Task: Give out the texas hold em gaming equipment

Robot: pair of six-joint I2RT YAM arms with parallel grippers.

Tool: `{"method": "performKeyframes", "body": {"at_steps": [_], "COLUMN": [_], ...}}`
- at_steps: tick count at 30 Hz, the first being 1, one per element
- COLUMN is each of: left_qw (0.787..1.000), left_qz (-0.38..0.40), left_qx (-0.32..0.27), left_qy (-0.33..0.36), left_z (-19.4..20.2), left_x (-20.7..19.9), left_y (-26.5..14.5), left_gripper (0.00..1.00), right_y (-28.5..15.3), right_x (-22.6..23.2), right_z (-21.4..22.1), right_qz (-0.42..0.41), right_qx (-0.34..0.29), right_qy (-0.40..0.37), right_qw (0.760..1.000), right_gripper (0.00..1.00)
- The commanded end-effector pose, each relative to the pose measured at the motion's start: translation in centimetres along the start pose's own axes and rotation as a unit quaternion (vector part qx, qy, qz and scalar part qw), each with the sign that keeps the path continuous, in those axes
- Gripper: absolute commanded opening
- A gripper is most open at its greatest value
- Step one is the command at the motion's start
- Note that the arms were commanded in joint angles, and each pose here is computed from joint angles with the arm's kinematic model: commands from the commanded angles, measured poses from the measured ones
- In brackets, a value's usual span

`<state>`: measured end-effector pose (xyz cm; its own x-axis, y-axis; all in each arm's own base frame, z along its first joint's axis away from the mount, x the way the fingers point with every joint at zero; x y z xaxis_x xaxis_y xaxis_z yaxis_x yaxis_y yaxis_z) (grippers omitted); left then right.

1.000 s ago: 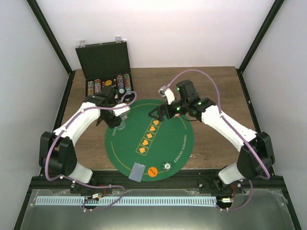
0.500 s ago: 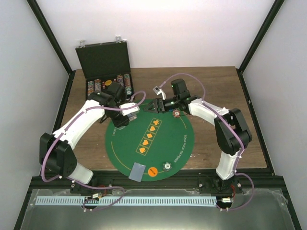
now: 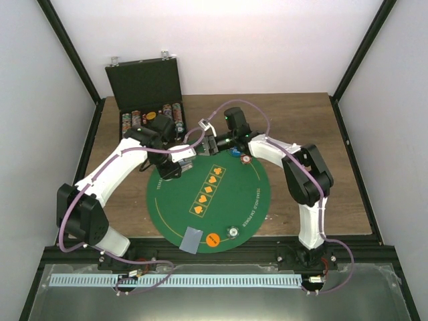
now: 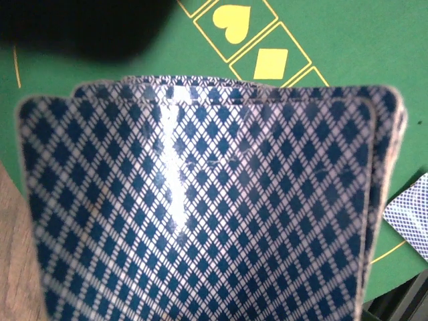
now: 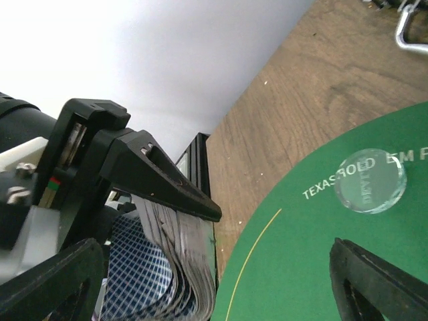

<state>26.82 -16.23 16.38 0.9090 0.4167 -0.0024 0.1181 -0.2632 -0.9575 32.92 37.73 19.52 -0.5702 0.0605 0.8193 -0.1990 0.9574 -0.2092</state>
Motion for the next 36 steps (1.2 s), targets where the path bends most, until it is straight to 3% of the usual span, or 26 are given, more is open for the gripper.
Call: {"method": "performKeyframes", "body": {"at_steps": [1, 18, 27, 36], "left_qw": [1.000, 0.999, 0.999, 0.999], "left_qz": [0.002, -0.012, -0.024, -0.029], "left_qx": [-0.030, -0.044, -0.030, -0.020], "left_qy": [0.006, -0.003, -0.006, -0.005], "left_z": [-1.5, -2.5, -1.8, -1.2], "left_x": [-0.1, 0.7, 1.2, 1.2], "left_y": [-1.0, -1.3, -0.7, -0.3], "left_gripper": [0.40, 0.40, 0.40, 0.40], "right_y": [1.2, 4.3, 3.0, 1.0], "right_x": [2.4, 1.0, 0.4, 0.6], "right_z": [-0.2, 0.5, 0.5, -0.2], "right_qz": [-0.062, -0.043, 0.019, 0.053], "right_qx": [0.017, 0.030, 0.022, 0.009], "right_qy": [-0.024, -0.025, -0.038, -0.045], "right_qw": [0.998, 0.998, 0.999, 0.998], "right_gripper": [0.92, 0.90, 0.60, 0.52]}}
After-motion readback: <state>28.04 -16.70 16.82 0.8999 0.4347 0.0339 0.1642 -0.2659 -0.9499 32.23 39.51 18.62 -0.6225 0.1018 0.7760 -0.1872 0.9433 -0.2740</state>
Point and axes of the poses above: each gripper's point midway between its finger pads, its own y axis out along the fingers, its own x axis along the line the jaws close on, z = x × y, the point moved 1 cm from there along -y, back along the fingers, and after that the axes turned 1 degree about y, right-handed, at the moved point
